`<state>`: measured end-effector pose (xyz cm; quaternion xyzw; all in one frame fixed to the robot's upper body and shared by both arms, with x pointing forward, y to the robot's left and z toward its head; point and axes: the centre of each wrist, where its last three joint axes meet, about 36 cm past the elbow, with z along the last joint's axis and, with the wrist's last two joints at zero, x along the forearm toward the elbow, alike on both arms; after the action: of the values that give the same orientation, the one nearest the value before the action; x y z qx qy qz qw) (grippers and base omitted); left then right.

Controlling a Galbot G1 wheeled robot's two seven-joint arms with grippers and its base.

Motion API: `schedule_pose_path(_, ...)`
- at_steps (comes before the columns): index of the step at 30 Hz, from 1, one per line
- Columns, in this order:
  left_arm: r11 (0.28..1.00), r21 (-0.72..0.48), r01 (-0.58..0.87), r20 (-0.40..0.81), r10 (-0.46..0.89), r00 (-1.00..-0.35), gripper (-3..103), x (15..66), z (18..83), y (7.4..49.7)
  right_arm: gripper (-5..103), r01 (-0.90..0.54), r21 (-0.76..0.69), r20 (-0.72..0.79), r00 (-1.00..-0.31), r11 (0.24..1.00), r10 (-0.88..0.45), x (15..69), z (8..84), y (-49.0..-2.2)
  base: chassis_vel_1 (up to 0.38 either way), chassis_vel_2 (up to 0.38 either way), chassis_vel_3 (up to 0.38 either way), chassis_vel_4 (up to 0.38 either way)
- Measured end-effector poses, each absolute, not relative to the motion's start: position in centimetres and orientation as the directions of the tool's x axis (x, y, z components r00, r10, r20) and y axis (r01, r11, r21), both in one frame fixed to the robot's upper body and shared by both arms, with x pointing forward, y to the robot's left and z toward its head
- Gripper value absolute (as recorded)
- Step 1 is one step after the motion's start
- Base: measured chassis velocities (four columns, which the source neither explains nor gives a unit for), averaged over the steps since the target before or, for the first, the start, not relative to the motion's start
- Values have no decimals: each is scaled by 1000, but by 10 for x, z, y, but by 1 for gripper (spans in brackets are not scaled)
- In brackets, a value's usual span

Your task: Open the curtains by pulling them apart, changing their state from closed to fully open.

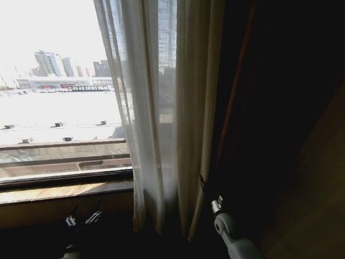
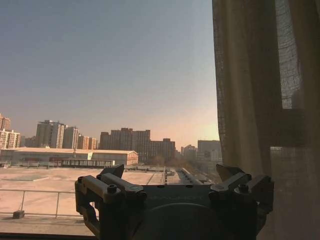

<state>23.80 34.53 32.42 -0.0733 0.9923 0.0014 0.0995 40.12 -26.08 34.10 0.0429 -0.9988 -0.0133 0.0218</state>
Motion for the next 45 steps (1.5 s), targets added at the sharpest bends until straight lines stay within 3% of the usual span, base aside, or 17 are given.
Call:
schedule_pose_path(1,989,-12,-146,-198,-145,-969,100,238,324,345,58,-92,25,40,-995,995,-93,399,341,-261,0,0,0,0)
schedule_pose_path(2,989,-12,-146,-198,-145,-969,100,238,324,345,69,-109,19,28,-994,994,-110,395,343,-260,0,0,0,0)
schedule_pose_path(3,989,-12,-146,-198,-145,-969,100,238,324,345,69,-109,19,28,-994,994,-110,395,343,-260,0,0,0,0)
schedule_pose_path(5,989,-12,-146,-198,-145,-969,100,238,324,345,79,-123,15,16,-992,992,-123,392,344,-259,0,0,0,0)
schedule_pose_path(13,989,-12,-146,-198,-145,-969,100,238,324,345,100,-154,-2,3,-988,988,-154,391,342,-258,54,18,-34,-21)
schedule_pose_path(28,989,-12,-146,-198,-145,-969,100,238,324,345,100,-193,-12,-9,-981,981,-193,394,340,-260,238,178,-250,-165)
schedule_pose_path(45,989,-12,-146,-198,-145,-969,100,238,324,345,100,-207,0,-34,-978,978,-207,402,330,-264,365,326,-370,-324)
